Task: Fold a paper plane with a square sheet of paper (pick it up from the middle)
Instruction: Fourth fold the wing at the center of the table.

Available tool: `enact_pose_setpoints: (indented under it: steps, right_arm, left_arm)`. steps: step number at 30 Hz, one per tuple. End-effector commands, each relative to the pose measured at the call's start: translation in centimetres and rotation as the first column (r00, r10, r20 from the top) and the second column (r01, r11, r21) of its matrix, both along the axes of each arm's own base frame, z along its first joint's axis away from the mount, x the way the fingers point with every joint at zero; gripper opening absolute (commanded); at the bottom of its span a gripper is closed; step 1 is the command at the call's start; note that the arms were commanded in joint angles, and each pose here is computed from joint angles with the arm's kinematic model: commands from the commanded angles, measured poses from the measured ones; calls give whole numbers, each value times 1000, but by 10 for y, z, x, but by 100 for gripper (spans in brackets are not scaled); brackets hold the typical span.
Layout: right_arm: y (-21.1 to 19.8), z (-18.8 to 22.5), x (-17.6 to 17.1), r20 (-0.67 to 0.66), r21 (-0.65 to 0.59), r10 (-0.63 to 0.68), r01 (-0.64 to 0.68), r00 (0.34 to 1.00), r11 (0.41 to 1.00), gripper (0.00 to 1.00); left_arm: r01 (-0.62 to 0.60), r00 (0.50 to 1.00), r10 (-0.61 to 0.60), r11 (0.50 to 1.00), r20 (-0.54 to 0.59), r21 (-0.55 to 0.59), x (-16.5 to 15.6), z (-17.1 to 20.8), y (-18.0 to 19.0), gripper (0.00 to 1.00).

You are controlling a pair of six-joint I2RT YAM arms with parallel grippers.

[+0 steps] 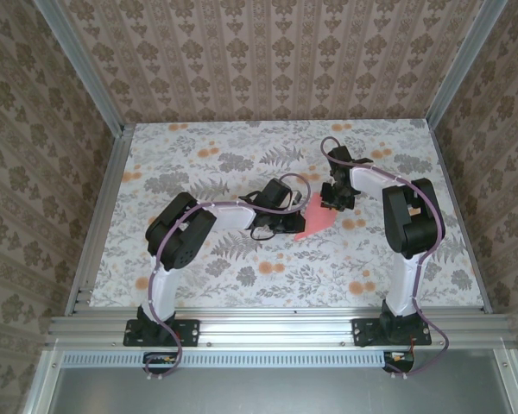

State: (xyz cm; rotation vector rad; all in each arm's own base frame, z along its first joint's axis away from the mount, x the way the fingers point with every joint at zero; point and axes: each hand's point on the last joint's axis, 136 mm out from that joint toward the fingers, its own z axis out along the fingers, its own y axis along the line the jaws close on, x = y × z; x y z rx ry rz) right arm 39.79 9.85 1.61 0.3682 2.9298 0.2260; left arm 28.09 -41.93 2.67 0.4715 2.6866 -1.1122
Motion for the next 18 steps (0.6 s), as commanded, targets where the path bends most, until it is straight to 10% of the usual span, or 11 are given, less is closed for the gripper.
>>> enact_pose_setpoints:
  steps: [1, 18]
  right_arm:
    - [-10, -11, -4, -46, -48, -13, 11, 999, 999, 20]
    - [-10, -12, -6, -51, -46, -10, 7, 999, 999, 20]
  left_arm:
    - [-18, 1000, 18, 997, 7, -71, 6, 23, -6, 17]
    - [-78, 997, 77, 990, -9, -117, 34, 14, -30, 14]
